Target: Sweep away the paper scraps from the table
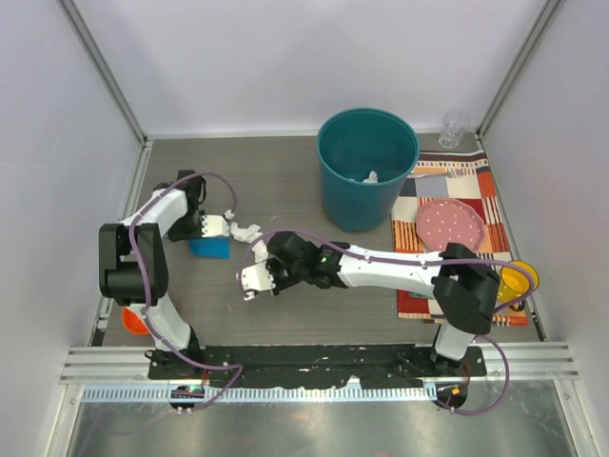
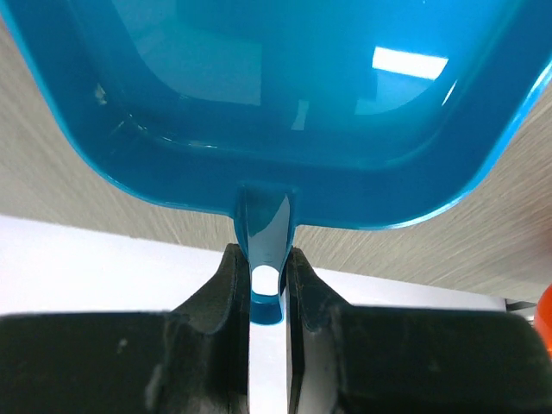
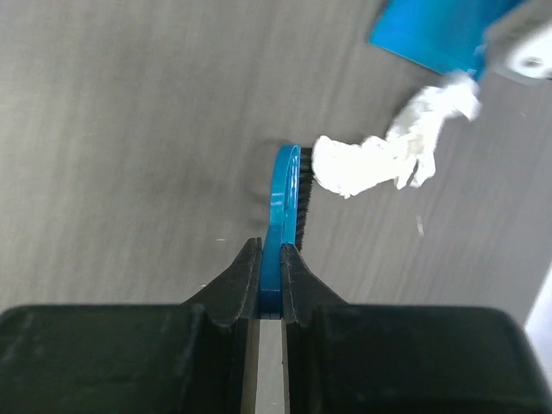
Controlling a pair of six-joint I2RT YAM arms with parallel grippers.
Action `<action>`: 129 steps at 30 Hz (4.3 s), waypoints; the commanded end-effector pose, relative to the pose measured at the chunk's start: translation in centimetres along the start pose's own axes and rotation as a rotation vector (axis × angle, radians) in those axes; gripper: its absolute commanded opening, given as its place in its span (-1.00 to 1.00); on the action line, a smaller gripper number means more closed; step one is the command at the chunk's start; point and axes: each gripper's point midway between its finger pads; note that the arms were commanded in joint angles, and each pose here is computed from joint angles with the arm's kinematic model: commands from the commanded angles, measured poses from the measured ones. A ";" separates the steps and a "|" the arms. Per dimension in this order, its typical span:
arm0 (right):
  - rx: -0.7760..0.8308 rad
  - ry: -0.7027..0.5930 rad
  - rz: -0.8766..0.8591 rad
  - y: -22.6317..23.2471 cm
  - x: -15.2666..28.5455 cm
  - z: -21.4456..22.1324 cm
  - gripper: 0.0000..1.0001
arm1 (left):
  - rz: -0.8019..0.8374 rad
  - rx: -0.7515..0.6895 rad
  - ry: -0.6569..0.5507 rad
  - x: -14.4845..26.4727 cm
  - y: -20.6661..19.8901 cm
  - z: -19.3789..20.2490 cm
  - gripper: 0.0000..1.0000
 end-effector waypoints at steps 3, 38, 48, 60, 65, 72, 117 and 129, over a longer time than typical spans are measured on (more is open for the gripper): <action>-0.041 -0.023 0.249 -6.6 1.4 -1.2 -0.99 | -0.001 -0.066 -0.015 -0.5 1.4 -1.7 -1.00; -1.489 -0.126 0.744 -16.8 -2.3 1.8 -0.98 | 0.039 0.100 -0.156 -1.5 0.1 -7.9 -1.00; -1.551 -0.429 0.487 -18.1 -1.2 -6.4 -0.99 | 0.048 0.239 -0.193 -2.1 1.4 -9.1 -1.00; -1.490 -0.337 0.749 -18.4 5.4 -2.4 -0.99 | 0.019 0.486 -0.384 -0.8 3.0 -9.5 -1.00; -1.413 -0.273 0.845 -18.0 9.3 -0.9 -0.99 | 0.004 0.537 -0.404 -0.1 3.2 -9.3 -1.00; -1.327 -0.305 0.773 -15.5 12.6 -1.5 -0.99 | -0.038 0.651 -0.487 3.7 5.3 -9.6 -1.00; -1.125 -0.440 0.316 -1.0 12.8 -3.9 -0.99 | -1.416 0.269 -0.091 44.0 22.6 -25.7 -1.00; -1.125 -0.446 0.368 -1.1 14.2 -3.1 -0.99 | -1.698 0.147 0.072 47.9 22.2 -25.0 -1.00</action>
Point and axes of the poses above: each gripper's point midway between its finger pads, its own x axis back along the fingers, its own y axis along the line the jaws close on, z = x × y, and after that the axes turned 11 degrees about -x, right-handed
